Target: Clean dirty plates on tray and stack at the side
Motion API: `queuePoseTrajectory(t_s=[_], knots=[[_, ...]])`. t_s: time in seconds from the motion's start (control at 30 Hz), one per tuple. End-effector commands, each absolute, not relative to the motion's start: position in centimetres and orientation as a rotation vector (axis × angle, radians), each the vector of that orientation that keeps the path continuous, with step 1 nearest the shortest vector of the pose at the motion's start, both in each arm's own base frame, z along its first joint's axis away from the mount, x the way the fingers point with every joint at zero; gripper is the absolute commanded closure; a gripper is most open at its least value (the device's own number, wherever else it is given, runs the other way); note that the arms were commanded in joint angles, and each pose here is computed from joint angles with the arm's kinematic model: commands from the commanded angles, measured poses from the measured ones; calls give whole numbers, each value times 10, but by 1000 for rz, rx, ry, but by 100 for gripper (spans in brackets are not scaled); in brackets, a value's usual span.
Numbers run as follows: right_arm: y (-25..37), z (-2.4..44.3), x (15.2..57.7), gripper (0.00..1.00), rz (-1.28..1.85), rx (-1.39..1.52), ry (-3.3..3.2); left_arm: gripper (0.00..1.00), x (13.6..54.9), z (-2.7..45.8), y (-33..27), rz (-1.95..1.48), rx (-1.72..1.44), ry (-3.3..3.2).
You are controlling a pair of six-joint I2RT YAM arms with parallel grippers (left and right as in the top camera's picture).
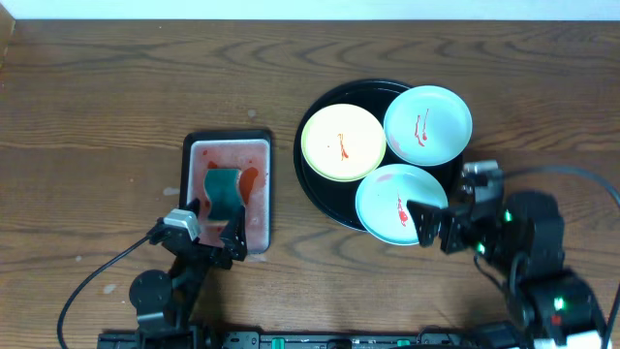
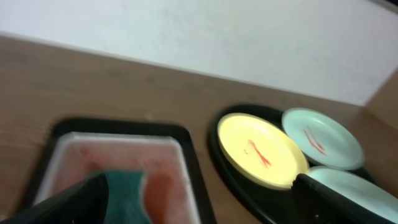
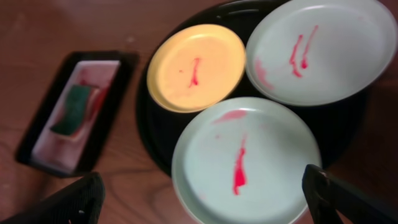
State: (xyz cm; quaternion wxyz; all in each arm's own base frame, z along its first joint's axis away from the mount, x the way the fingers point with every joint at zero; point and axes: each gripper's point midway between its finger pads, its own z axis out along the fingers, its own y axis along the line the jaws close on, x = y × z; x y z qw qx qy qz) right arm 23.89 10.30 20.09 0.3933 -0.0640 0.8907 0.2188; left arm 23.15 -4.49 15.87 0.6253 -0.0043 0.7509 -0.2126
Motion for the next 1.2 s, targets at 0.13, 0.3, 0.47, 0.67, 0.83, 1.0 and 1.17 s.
queuePoseTrajectory(t_s=[0.13,0.3,0.47,0.67,0.83,1.0,1.17], knots=[[87,221,271,1,343,-200,2252,6,223,200,-45,-450,13,1852],[86,220,270,1,343,-201,2256,6,236,202,-24,-352,-117,2087],[81,213,266,1,289,-233,2285,6,252,191,-14,-217,-173,2346],[76,207,263,1,257,-220,2316,6,268,155,-39,-97,-24,2582],[74,201,256,1,253,-222,2354,6,288,124,-52,-91,25,2656],[68,192,249,1,218,-210,2404,6,306,101,-54,-84,21,2690],[68,192,249,1,218,-210,2405,6,306,80,-54,-72,13,2756]])
